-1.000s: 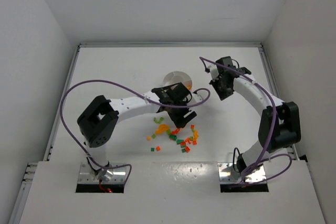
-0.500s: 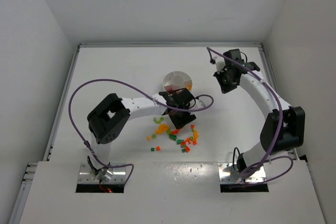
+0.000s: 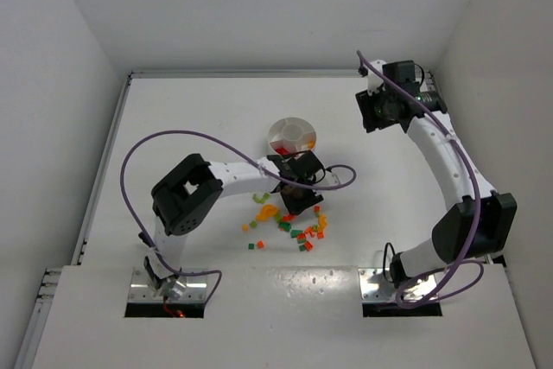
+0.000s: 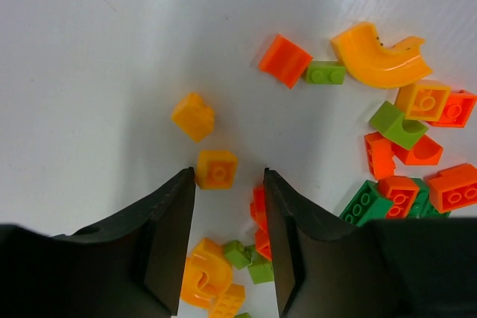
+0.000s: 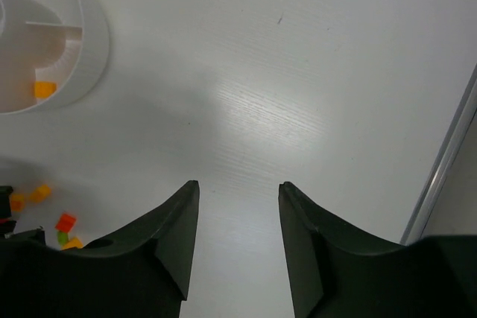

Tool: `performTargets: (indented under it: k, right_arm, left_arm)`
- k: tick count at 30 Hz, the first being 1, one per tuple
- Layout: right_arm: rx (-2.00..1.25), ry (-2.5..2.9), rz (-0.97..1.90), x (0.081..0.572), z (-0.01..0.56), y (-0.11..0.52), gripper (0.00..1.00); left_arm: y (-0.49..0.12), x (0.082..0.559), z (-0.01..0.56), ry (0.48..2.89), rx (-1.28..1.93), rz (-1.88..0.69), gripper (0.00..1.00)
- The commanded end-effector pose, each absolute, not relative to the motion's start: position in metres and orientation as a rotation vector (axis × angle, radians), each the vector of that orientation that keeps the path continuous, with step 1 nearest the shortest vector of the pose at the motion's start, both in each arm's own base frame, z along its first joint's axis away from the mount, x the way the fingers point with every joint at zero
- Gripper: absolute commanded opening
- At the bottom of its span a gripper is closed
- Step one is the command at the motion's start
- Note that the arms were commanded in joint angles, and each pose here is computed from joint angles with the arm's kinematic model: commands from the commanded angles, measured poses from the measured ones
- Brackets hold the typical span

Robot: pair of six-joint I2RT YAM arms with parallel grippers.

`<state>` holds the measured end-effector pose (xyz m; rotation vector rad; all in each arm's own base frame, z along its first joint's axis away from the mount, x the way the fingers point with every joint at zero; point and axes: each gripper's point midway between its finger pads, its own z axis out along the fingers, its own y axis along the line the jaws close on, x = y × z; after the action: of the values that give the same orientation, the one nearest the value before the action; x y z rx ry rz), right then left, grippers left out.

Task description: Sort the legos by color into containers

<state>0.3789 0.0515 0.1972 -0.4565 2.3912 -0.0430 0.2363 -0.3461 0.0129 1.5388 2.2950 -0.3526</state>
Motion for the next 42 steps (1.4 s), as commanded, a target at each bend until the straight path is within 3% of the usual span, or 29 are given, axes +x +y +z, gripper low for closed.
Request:
performTargets:
  k: [1, 7, 10, 13, 17, 22, 32, 42]
  right_arm:
    - [-0.429, 2.323, 0.000, 0.383, 0.225, 0.057, 0.49]
    - [-0.420, 2.343, 0.024, 0.382, 0.218, 0.057, 0.48]
    - [-0.419, 2.343, 0.054, 0.382, 0.218, 0.061, 0.48]
    - [-0.408, 2.344, 0.050, 0.382, 0.218, 0.058, 0.48]
    - [-0.408, 2.346, 0.050, 0.385, 0.218, 0.058, 0.48]
    - [-0.413, 2.345, 0.063, 0.387, 0.220, 0.060, 0.47]
    - [-0.424, 2.351, 0.089, 0.387, 0.217, 0.064, 0.47]
    - [-0.435, 2.367, 0.112, 0.388, 0.210, 0.068, 0.47]
  left_arm:
    - [-0.364, 0.234, 0.018, 2.224, 1.591, -0.389, 0.47]
    - [-0.368, 0.234, 0.010, 2.230, 1.605, -0.370, 0.47]
    - [-0.369, 0.242, 0.010, 2.220, 1.586, -0.333, 0.57]
    - [-0.369, 0.249, 0.005, 2.252, 1.549, -0.321, 0.60]
    - [-0.367, 0.261, -0.003, 2.295, 1.502, -0.302, 0.60]
    - [-0.370, 0.264, -0.001, 2.300, 1.498, -0.326, 0.49]
    - [-0.318, 0.235, -0.010, 2.377, 1.580, -0.308, 0.49]
    - [-0.315, 0.223, -0.012, 2.380, 1.625, -0.367, 0.52]
